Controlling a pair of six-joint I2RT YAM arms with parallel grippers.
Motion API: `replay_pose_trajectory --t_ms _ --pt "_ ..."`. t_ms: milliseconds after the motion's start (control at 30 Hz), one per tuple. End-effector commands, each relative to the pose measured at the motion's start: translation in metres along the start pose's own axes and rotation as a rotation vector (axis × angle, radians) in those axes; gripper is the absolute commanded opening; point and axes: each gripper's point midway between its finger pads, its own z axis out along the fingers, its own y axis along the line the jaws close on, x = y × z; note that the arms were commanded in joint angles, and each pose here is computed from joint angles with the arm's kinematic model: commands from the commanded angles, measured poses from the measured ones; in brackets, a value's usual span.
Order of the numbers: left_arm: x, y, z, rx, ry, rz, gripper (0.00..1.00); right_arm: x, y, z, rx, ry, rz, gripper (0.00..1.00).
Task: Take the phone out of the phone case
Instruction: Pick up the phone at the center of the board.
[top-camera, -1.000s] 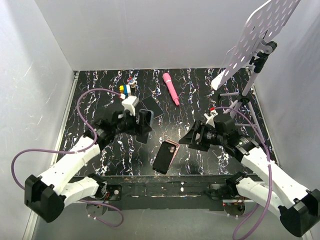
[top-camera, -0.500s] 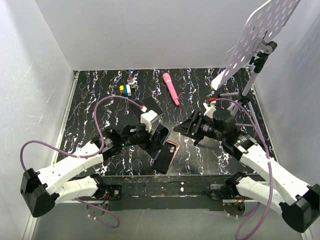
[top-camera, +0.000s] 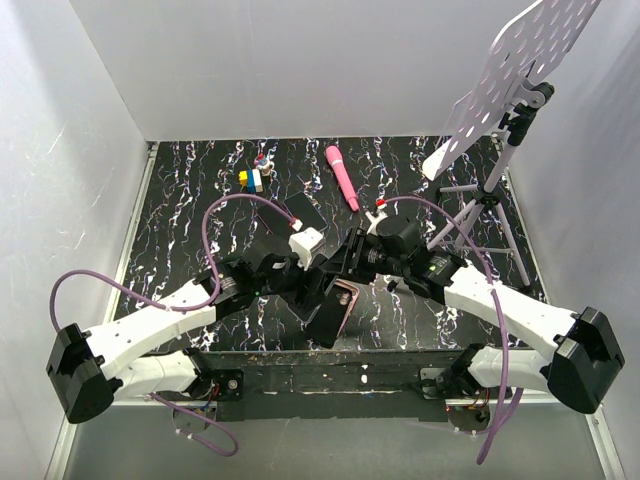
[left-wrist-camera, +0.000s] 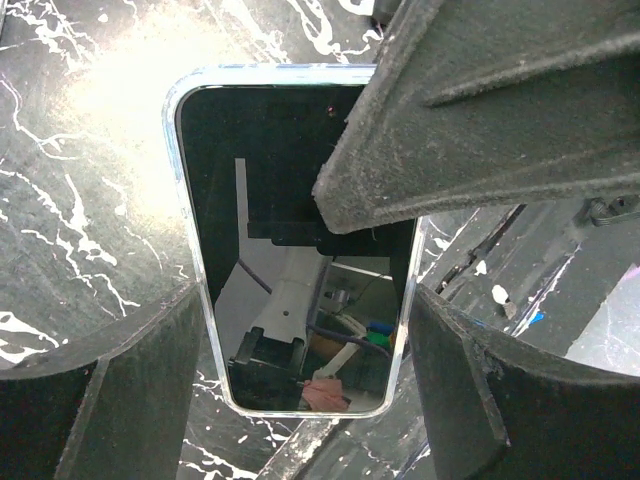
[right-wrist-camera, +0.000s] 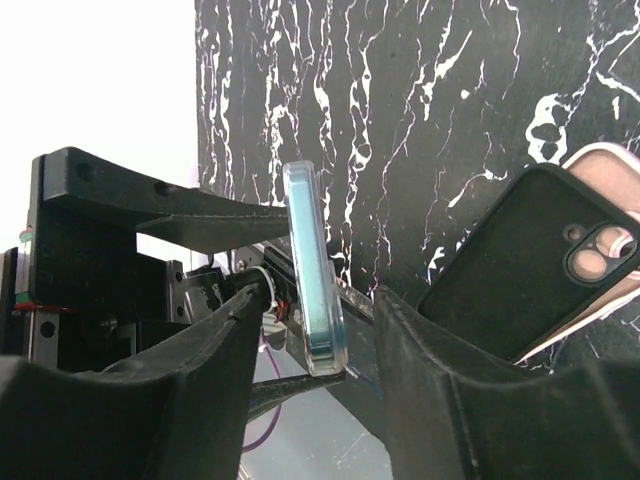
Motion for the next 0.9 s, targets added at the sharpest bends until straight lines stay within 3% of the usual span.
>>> replay_pose_trajectory --t_ms 0,267,333,433,467,500,533,567,600,633,733,867 --pt "-0.034 -0.006 -0.01 -0.003 -0.098 0.028 0.0 -0.013 0.023 0.001 -0.07 -0.058 -0.011 0.5" --pt "-0.047 -0.021 -0.011 0.03 -0.111 0.048 0.0 -0.004 0.032 0.016 -0.157 -0.002 -0.009 0.42" --pt "-0.051 -0.024 -0.014 0.033 -0.121 0.054 0.0 -0.003 0.035 0.017 -0.171 0.011 -0.007 0.31" --pt "-0.057 -0.03 -0.018 0.051 -0.125 0.055 0.0 -0.004 0.037 0.01 -0.19 0.005 -0.009 0.02" --pt "-0.06 -0.031 -0.021 0.051 -0.128 0.048 0.0 -0.007 0.036 0.005 -0.194 -0.011 -0.01 0.01" --pt "-0.063 -0.031 -0.024 0.047 -0.136 0.034 0.08 -0.009 0.034 -0.002 -0.199 -0.03 -0.006 0.01" --pt "-0.066 -0.032 -0.027 0.045 -0.148 0.013 0.23 -0.011 0.034 -0.01 -0.212 -0.052 -0.006 0.01" --pt "-0.069 -0.033 -0.031 0.044 -0.156 -0.004 0.5 -0.016 0.035 -0.019 -0.235 -0.07 -0.012 0.01" --pt "-0.073 -0.035 -0.035 0.051 -0.16 -0.029 0.65 -0.017 0.037 -0.028 -0.265 -0.07 -0.03 0.01" --pt "-0.076 -0.04 -0.039 0.072 -0.161 -0.046 0.73 -0.02 0.041 -0.039 -0.3 -0.074 -0.048 0.01" --pt "-0.083 -0.055 -0.052 0.175 -0.141 -0.103 0.87 -0.03 0.041 -0.069 -0.358 -0.109 -0.126 0.01" --pt "-0.094 -0.07 -0.075 0.405 -0.143 -0.216 0.84 -0.036 0.035 -0.101 -0.46 -0.122 -0.206 0.01"
